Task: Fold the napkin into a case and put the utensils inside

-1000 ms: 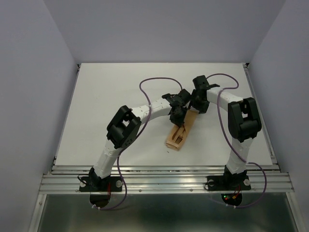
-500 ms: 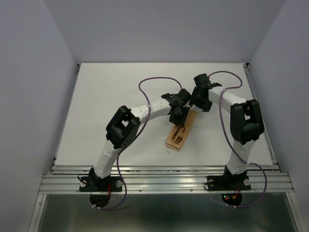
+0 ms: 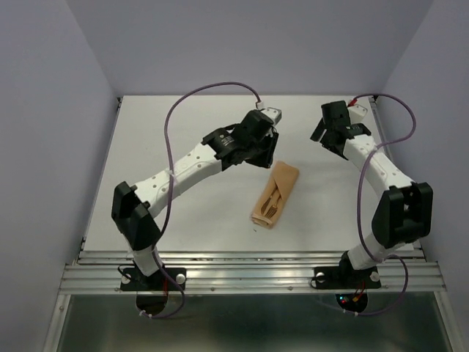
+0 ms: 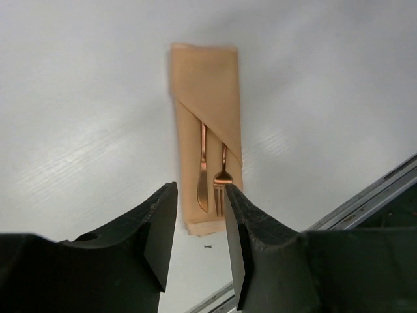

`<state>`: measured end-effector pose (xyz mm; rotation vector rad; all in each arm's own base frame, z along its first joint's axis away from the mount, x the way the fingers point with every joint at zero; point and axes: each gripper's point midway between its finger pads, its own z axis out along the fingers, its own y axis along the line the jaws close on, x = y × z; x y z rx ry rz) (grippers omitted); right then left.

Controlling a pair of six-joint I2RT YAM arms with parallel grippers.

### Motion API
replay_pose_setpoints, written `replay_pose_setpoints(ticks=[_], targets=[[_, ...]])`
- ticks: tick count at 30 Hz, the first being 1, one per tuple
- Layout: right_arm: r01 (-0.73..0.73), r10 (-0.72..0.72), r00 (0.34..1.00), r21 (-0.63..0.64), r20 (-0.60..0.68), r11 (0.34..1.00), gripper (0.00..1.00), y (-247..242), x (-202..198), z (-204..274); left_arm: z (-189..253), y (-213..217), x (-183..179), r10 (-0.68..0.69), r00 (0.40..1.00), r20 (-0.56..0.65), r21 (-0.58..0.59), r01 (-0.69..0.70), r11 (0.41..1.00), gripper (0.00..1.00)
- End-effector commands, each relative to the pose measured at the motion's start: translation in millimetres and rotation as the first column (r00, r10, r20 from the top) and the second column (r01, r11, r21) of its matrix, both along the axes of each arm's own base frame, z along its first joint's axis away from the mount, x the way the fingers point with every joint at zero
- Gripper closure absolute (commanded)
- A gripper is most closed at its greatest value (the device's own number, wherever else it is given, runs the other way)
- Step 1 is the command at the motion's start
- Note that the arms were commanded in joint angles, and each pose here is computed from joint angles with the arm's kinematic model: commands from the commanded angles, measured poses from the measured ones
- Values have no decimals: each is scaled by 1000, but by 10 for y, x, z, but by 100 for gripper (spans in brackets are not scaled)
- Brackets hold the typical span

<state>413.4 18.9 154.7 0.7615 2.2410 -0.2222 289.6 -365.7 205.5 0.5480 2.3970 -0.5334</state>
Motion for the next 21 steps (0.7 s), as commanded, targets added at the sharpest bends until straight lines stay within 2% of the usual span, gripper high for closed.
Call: replay_pose_setpoints(ticks=[1,3,10,18,21], targets=[[90,-81,991,-80,111,993,0,-244,-196,313,766,263,183,68,972,223,-59,-56,997,54],[107,-95,984,-74,149,991,0,-291,-329,420,1134,367,252,112,943,313,-102,-84,991,54],[142,-120,966,-83,229,986,0,-455,-786,590,1863,640,334,218,831,512,-227,-114,967,54],[209,-166,944,-124,285,970,0,-679,-1236,583,2134,908,337,331,745,579,-333,-155,930,39],[213,-175,929,-86,326,973,0,-666,-1285,628,2142,927,366,339,739,582,-334,-163,928,38]])
